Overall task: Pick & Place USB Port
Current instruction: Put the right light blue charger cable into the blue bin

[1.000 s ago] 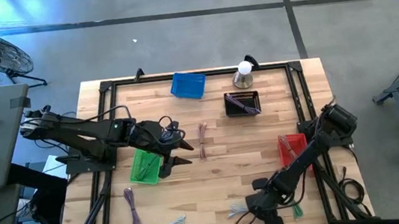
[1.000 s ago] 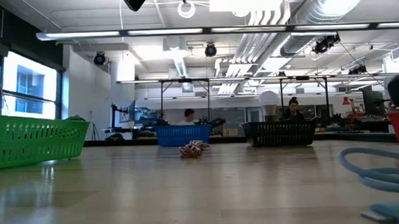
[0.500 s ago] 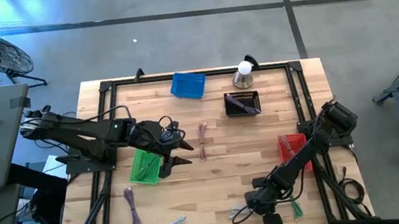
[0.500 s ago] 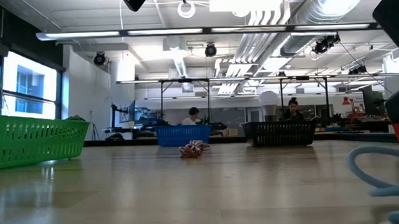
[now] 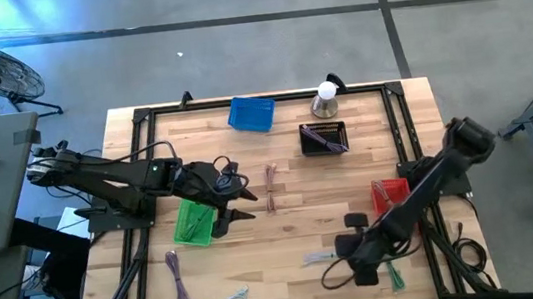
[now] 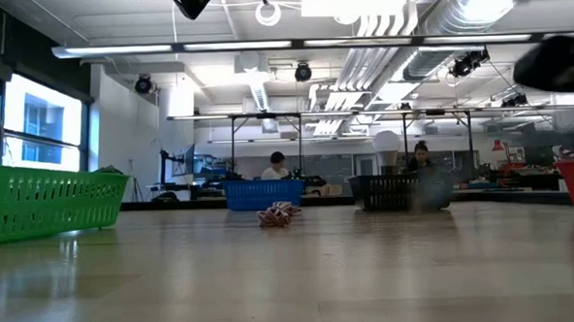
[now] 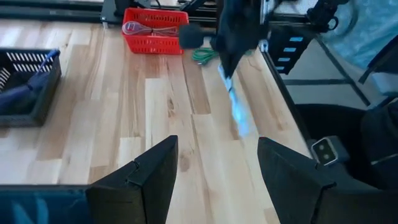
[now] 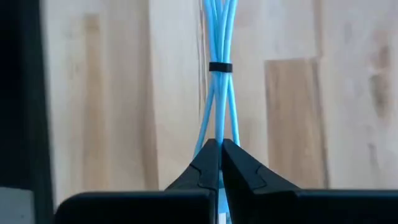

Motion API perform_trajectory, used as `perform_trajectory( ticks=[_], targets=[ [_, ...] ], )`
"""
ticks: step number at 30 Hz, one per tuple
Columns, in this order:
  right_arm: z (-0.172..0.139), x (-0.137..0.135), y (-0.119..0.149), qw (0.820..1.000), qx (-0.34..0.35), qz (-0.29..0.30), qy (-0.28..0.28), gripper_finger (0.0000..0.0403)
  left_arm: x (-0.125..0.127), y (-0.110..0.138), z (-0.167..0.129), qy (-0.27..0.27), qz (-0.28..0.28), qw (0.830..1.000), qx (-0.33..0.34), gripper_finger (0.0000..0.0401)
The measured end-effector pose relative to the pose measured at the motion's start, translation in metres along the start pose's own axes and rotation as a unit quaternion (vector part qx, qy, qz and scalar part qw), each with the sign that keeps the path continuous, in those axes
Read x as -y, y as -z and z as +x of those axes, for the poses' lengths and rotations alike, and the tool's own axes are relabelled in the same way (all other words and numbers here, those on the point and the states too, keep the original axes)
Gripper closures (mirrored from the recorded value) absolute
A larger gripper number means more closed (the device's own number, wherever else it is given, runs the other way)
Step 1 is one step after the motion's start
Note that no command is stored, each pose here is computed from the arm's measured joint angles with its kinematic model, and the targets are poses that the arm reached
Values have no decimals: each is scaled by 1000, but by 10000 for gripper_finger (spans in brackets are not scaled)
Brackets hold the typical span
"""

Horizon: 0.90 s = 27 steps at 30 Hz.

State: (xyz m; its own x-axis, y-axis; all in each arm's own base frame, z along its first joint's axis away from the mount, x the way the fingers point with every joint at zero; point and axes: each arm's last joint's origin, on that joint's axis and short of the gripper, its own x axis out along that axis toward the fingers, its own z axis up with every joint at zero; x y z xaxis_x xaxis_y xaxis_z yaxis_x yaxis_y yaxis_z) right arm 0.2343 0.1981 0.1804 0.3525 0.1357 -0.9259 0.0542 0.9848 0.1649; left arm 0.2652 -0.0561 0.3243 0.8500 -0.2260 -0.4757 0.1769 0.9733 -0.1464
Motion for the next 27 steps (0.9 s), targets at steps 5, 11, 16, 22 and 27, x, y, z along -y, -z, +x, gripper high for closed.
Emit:
perform_trajectory(
  ticks=[5,11,16,22,27],
  targets=[
    [-36,0,-12,993,111,-37,-2,403,0,-1,0,0,34,999,5,186],
    [-74,-7,-32,956,259,-140,-6,403,2,-6,0,14,66,997,31,186],
    [-92,-16,-46,901,359,-243,-7,403,5,-15,2,47,97,991,80,186],
    [-103,-22,-56,849,426,-312,21,402,8,-21,20,95,142,977,126,186],
    [-105,-15,-64,841,443,-310,35,402,9,-19,48,138,177,963,151,186]
  ],
)
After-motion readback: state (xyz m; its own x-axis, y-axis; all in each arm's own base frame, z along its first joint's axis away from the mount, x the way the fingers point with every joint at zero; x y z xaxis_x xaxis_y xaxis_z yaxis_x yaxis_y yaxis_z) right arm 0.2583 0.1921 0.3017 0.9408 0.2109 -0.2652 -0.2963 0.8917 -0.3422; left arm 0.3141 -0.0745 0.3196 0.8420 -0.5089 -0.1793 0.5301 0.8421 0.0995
